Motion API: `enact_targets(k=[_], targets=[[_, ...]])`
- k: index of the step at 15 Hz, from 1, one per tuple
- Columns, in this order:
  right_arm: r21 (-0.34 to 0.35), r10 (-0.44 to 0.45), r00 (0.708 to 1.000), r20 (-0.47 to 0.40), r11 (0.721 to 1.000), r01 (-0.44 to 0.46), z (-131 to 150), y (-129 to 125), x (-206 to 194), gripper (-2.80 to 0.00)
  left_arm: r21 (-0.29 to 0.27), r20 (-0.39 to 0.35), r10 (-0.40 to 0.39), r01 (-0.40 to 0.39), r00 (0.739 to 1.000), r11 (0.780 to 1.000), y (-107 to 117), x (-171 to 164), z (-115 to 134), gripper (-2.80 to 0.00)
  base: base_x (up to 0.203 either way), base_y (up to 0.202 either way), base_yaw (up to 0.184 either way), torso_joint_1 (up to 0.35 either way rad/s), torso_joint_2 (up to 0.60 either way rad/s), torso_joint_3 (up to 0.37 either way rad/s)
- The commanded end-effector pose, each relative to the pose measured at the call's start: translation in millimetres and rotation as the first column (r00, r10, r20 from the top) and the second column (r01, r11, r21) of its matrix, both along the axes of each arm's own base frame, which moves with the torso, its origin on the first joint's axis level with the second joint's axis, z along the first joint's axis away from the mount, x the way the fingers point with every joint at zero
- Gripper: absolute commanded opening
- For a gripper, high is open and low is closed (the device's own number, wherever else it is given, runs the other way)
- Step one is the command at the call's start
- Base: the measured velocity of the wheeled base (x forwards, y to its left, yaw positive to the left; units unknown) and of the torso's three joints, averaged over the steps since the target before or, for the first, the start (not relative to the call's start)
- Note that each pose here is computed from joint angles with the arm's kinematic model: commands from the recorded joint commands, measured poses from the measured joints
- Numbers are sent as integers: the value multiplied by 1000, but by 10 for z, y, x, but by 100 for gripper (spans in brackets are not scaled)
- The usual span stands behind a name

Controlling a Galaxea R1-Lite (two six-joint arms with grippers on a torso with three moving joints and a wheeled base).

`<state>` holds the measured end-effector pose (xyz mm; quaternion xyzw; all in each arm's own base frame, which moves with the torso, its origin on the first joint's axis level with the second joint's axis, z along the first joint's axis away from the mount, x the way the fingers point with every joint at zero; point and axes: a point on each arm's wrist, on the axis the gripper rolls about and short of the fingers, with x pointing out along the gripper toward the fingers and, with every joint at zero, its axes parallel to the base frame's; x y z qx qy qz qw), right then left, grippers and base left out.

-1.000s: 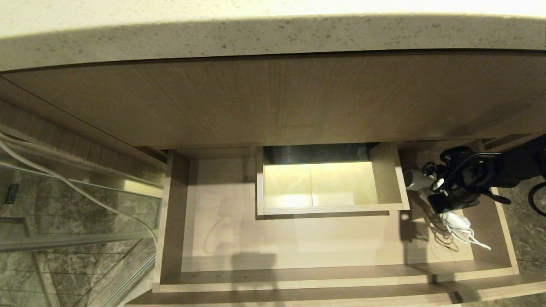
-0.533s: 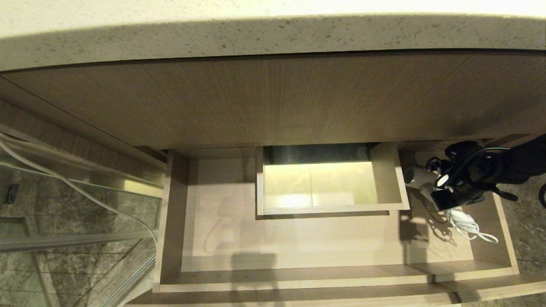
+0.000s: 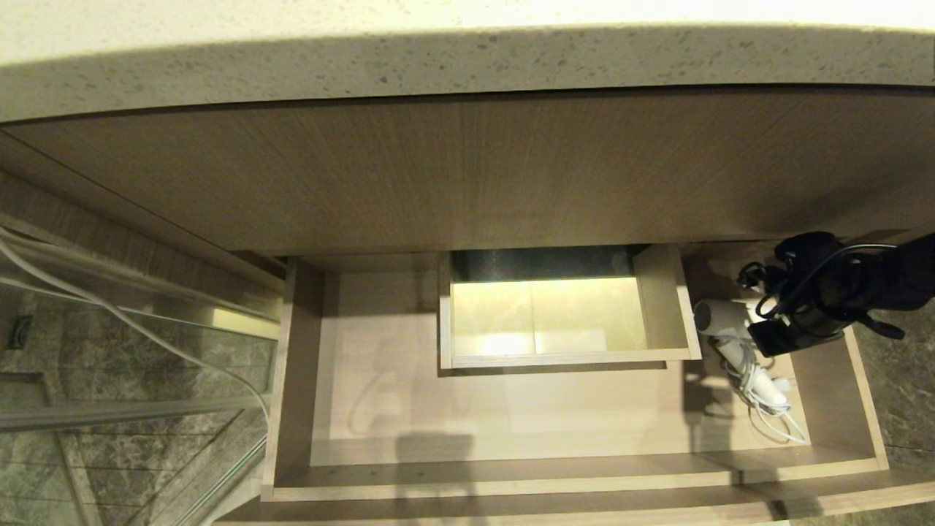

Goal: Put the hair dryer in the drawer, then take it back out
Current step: Take the hairdryer out

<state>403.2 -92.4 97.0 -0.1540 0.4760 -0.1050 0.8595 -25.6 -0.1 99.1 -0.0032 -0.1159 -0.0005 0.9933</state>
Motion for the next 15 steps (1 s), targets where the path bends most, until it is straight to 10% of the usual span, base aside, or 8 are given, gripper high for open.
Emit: enact_targets(k=[1, 15], targets=[[-3, 2, 1000, 6, 1000, -2, 65, 15, -55, -280, 1, -38, 0, 0, 999, 1000, 0, 37, -108, -280, 0, 0, 0, 0, 0, 0], [-2, 67, 994, -85, 998, -67, -472, -18, 117, -280, -1, -39, 0, 0, 999, 1000, 0, 37, -110, -280, 0, 0, 0, 0, 0, 0]])
